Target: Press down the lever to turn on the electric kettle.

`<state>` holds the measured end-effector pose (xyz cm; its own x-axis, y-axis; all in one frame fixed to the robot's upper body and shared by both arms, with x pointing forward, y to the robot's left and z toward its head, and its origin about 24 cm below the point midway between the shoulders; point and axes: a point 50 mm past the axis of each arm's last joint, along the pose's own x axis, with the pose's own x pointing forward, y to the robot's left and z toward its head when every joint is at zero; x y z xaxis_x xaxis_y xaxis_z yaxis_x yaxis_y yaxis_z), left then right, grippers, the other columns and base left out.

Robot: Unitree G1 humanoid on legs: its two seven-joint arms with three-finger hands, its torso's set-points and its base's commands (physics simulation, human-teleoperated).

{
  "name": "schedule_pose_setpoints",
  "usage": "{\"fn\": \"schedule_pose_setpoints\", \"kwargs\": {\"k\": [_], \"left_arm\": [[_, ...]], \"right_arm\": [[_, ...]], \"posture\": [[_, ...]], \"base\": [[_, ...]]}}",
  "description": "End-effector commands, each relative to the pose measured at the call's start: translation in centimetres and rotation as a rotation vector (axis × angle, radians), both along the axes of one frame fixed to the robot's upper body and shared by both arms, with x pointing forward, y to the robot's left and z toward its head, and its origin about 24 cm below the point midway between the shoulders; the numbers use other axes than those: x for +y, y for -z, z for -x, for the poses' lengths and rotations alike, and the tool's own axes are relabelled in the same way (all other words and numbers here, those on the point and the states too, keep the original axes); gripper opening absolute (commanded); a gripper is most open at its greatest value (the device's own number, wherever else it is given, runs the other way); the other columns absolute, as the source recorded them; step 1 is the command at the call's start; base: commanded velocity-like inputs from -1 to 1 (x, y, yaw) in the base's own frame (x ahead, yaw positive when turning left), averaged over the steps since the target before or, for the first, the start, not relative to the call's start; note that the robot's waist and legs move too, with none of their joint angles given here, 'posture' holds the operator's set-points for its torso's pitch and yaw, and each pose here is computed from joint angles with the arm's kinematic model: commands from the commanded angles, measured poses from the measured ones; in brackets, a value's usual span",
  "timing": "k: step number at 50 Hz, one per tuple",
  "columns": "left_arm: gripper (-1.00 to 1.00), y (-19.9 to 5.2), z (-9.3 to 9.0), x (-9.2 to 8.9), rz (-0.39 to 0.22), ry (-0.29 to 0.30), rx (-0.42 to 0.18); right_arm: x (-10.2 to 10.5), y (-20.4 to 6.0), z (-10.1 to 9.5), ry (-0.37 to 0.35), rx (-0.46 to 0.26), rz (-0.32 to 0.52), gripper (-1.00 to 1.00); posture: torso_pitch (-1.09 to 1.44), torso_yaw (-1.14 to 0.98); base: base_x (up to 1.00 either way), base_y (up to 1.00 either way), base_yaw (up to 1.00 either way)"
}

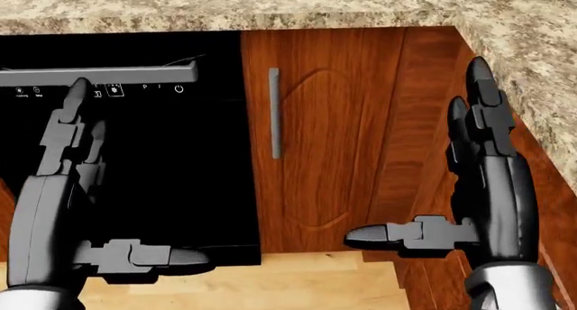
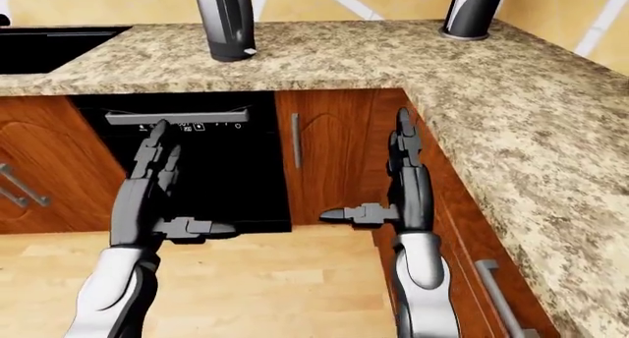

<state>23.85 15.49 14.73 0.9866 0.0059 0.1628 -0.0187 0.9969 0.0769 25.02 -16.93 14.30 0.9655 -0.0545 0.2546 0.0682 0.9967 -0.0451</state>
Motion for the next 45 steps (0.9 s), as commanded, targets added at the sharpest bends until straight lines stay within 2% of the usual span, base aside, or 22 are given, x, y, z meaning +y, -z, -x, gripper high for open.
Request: {"fn": "schedule_pose_setpoints", "kwargs": {"k": [1, 24, 45], "left_arm": [[1.00, -1.4, 0.2, -0.5, 0.000, 0.020, -0.084], [1.00, -1.4, 0.6, -0.3, -0.007, 0.012, -0.087], [1.00, -2.2, 1.0, 0.0, 0.002, 0.008, -0.113]], "right_arm": [[-0.2, -1.6, 0.2, 0.003, -0.091, 0.016, 1.00], [0.0, -1.7, 0.3, 0.015, -0.077, 0.032, 1.00], [-0.1, -2.3, 0.6, 0.021, -0.084, 0.038, 1.00]], "posture": [[0.00, 0.00], [0.00, 0.00], [0.00, 0.00]], "base": [[0.00, 0.15, 0.00], [0.00, 0.14, 0.00], [0.00, 0.16, 0.00]]}}
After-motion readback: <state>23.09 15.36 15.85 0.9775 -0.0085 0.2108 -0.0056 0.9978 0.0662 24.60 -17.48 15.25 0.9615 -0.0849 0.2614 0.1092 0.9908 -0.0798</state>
